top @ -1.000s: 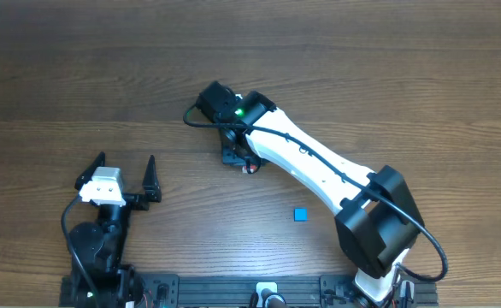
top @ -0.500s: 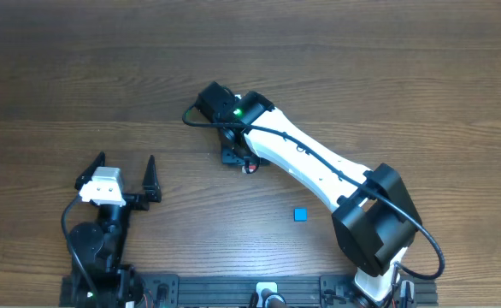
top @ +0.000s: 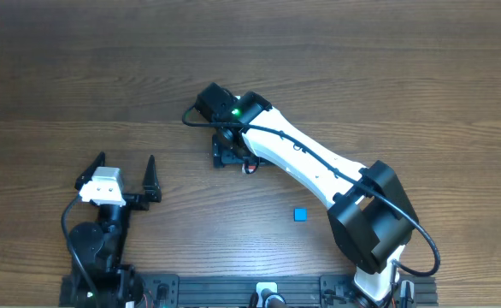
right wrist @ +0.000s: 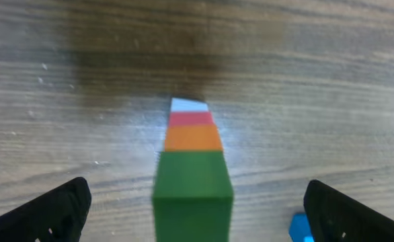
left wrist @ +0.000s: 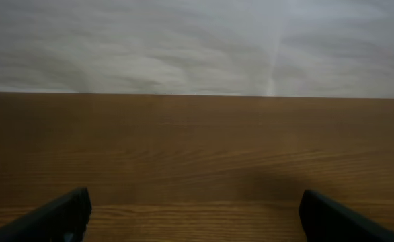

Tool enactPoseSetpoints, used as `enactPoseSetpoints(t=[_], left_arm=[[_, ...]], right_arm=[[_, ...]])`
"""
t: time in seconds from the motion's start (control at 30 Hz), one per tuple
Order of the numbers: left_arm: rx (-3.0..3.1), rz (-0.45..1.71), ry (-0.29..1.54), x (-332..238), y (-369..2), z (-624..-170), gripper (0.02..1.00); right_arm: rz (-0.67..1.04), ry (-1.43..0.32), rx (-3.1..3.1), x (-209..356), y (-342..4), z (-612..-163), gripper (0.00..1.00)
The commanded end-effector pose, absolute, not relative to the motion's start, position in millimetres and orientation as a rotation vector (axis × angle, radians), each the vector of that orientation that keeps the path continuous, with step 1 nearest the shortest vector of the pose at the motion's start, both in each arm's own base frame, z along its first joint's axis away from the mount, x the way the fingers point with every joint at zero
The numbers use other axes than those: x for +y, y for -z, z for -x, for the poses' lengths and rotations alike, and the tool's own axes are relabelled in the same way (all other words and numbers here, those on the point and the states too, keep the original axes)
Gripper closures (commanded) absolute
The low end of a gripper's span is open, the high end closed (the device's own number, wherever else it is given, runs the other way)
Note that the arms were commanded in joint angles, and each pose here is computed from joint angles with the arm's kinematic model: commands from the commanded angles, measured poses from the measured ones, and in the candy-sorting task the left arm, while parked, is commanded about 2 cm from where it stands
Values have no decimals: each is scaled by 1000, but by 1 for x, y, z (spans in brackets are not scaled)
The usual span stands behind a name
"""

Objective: Stack Cubes

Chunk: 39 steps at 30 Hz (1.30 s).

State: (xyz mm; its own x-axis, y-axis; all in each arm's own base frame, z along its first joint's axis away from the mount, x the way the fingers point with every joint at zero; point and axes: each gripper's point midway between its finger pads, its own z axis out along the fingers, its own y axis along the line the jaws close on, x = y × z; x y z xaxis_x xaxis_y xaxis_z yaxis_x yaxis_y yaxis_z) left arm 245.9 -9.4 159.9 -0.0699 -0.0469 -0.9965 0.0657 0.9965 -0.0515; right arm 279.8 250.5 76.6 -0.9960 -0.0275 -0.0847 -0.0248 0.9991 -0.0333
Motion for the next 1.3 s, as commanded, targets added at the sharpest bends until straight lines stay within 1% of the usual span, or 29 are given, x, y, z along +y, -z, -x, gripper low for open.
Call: enactPoseSetpoints(t=[0.03, 0.17, 0.2, 0.27, 0.33, 0.47, 0.67, 0.83, 0.87, 0.9, 1.1, 1.3], left_arm=[[1640, -30, 86, -10, -158, -246, 18], [1640, -30, 86, -10, -158, -246, 18], [1640, -30, 86, -10, -158, -246, 18], [1640, -30, 86, -10, -158, -246, 18], [1639, -30, 86, -10, -158, -246, 18], [1640, -30, 86, -10, -158, -246, 18], [1640, -30, 86, -10, -158, -246, 18], [1640, -30, 86, -10, -158, -246, 18], [1639, -30, 86, -10, -158, -246, 18], [1640, -30, 86, -10, -158, -246, 18], [1640, -30, 86, -10, -158, -246, 18], [1640, -30, 86, -10, -158, -246, 18]], right_arm=[[74, 20, 3045, 252, -95, -274, 7], [125, -4, 3024, 247, -120, -263, 7], [173, -20, 3010, 247, -133, -254, 9], [237, -30, 2995, 247, -146, -241, 9], [304, 2, 2973, 243, -156, -223, 7], [343, 30, 2959, 233, -156, -199, 9], [253, 44, 2975, 202, -130, -176, 7], [185, -40, 2944, 190, -105, -169, 9], [114, -56, 2939, 182, -96, -167, 7], [77, -57, 2941, 177, -90, -166, 9], [-82, 21, 2985, 144, -51, -155, 7], [-136, 45, 3014, 129, -28, -148, 9]])
